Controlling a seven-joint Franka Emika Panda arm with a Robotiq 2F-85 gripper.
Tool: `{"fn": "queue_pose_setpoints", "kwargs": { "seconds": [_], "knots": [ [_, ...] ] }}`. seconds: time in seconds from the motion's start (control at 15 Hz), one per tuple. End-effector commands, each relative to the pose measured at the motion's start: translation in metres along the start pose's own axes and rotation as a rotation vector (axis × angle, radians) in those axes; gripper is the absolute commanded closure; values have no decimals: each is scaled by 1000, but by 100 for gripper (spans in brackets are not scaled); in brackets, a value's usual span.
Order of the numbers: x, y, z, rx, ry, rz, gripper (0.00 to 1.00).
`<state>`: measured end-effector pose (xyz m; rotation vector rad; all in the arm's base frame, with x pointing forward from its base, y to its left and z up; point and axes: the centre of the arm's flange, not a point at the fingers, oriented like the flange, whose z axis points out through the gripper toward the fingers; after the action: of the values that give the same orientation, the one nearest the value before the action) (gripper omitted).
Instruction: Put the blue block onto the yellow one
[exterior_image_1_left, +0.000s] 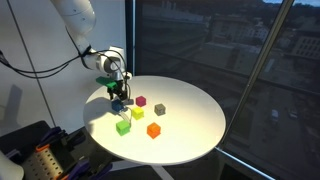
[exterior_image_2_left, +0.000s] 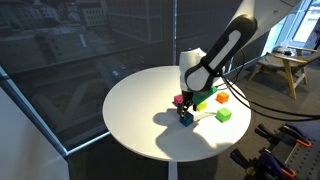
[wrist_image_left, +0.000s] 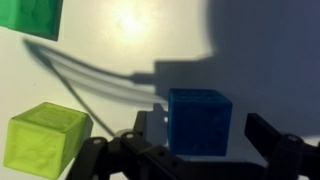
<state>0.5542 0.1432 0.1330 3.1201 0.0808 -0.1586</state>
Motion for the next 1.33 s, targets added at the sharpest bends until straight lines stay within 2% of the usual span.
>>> {"fn": "queue_pose_setpoints", "kwargs": {
  "seconds": [0.0, 0.33, 0.4, 0.53, 0.73, 0.87, 1.27],
  "knots": [
    [13, -6, 7, -30, -4, -3, 0],
    [16, -9, 19, -37, -19, -15, 2],
    [16, -9, 20, -37, -23, -19, 27],
    [14, -9, 21, -33, -32, -24, 29],
    [11, -8, 19, -27, -52, -29, 54],
    [9, -8, 17, -27, -68, -31, 67],
    [5, -3, -2, -21, -129, -23, 68]
  ]
}}
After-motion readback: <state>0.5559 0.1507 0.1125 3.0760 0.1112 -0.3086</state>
